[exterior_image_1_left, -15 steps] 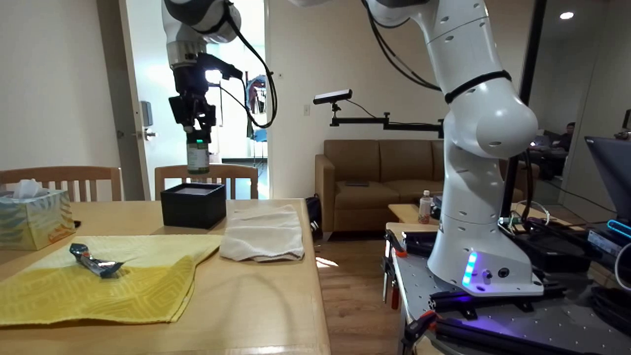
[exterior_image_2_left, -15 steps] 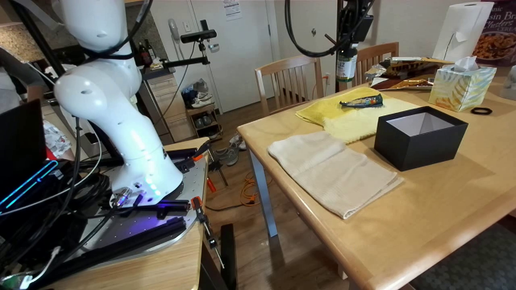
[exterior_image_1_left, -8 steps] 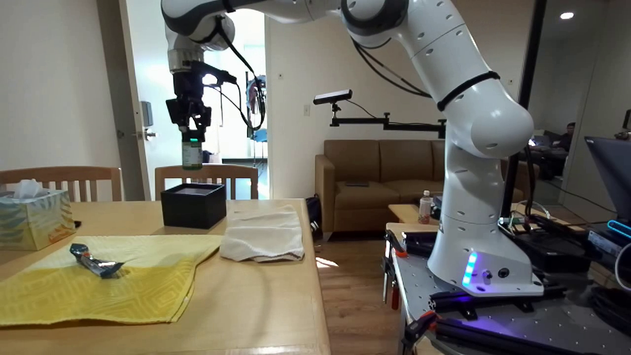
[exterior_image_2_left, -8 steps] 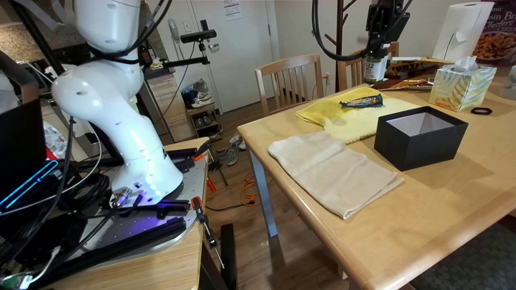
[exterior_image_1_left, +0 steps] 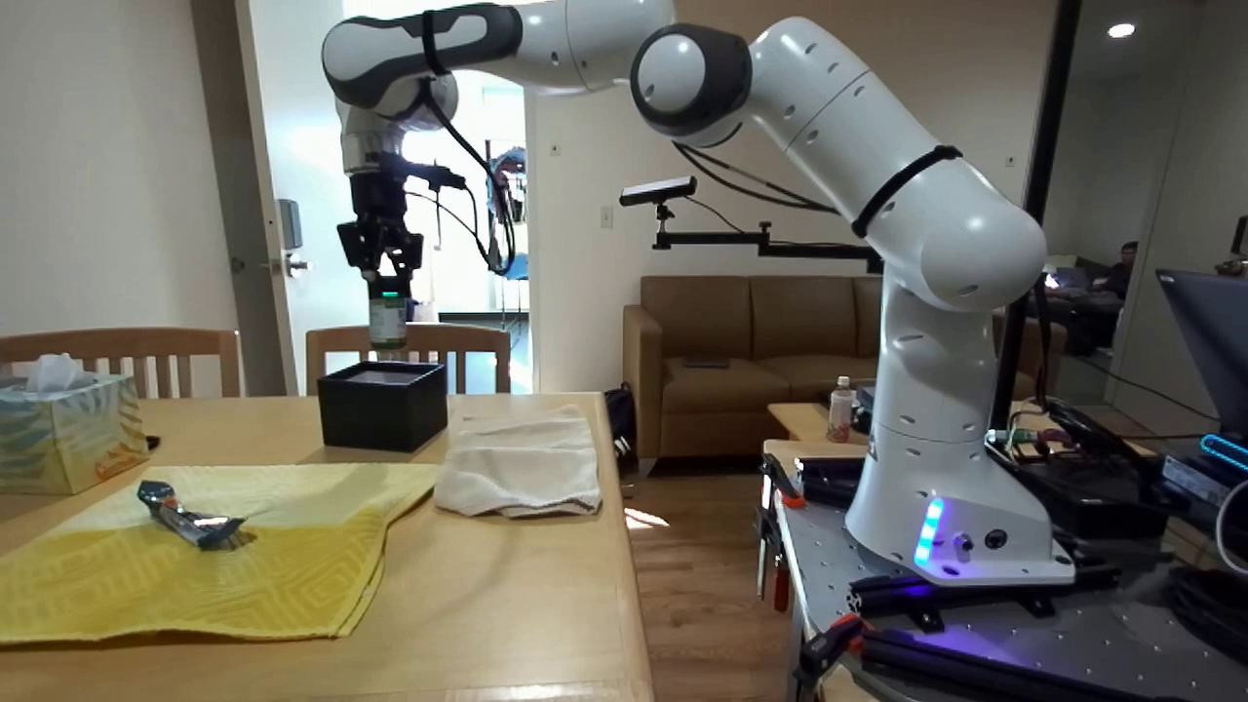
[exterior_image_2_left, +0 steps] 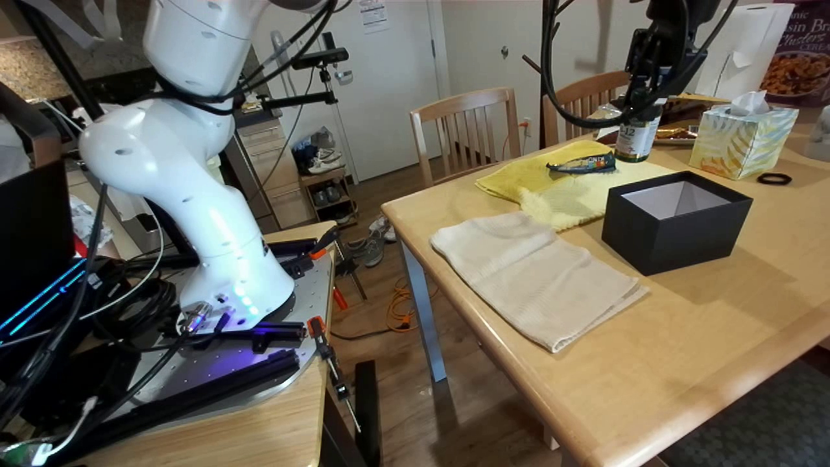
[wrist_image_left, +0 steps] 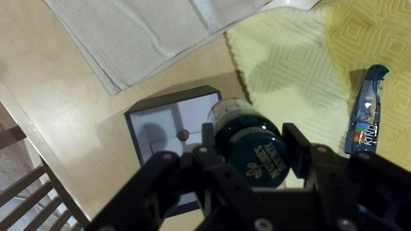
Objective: Put the bottle inside the box
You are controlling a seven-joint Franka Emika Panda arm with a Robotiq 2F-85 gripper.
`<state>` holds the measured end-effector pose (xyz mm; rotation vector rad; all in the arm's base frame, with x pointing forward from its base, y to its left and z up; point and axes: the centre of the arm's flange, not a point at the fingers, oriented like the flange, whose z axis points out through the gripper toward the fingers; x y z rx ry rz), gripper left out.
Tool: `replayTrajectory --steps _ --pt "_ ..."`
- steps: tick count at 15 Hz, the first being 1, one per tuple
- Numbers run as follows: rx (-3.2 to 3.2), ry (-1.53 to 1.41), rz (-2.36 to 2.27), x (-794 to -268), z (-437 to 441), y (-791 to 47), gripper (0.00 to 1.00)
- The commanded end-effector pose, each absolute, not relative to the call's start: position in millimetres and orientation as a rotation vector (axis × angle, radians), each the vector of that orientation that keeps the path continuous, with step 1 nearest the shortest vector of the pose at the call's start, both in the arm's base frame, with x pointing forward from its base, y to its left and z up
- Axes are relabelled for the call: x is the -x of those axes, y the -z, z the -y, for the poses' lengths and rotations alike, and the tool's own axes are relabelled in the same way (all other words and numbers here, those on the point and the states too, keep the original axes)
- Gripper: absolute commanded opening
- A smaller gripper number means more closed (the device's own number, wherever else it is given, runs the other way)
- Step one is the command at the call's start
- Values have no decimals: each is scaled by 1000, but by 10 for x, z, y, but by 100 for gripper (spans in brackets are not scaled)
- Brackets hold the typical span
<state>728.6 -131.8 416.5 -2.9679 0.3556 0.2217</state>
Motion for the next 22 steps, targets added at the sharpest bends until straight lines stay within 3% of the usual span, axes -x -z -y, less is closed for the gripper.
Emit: replayTrajectory --steps 1,13,22 --pt "2922 -233 -369 -7633 1544 -4156 29" --pt "2951 -228 -370 -7801 1701 -3378 29" --pt "2940 -247 -361 -7819 1707 -3277 29"
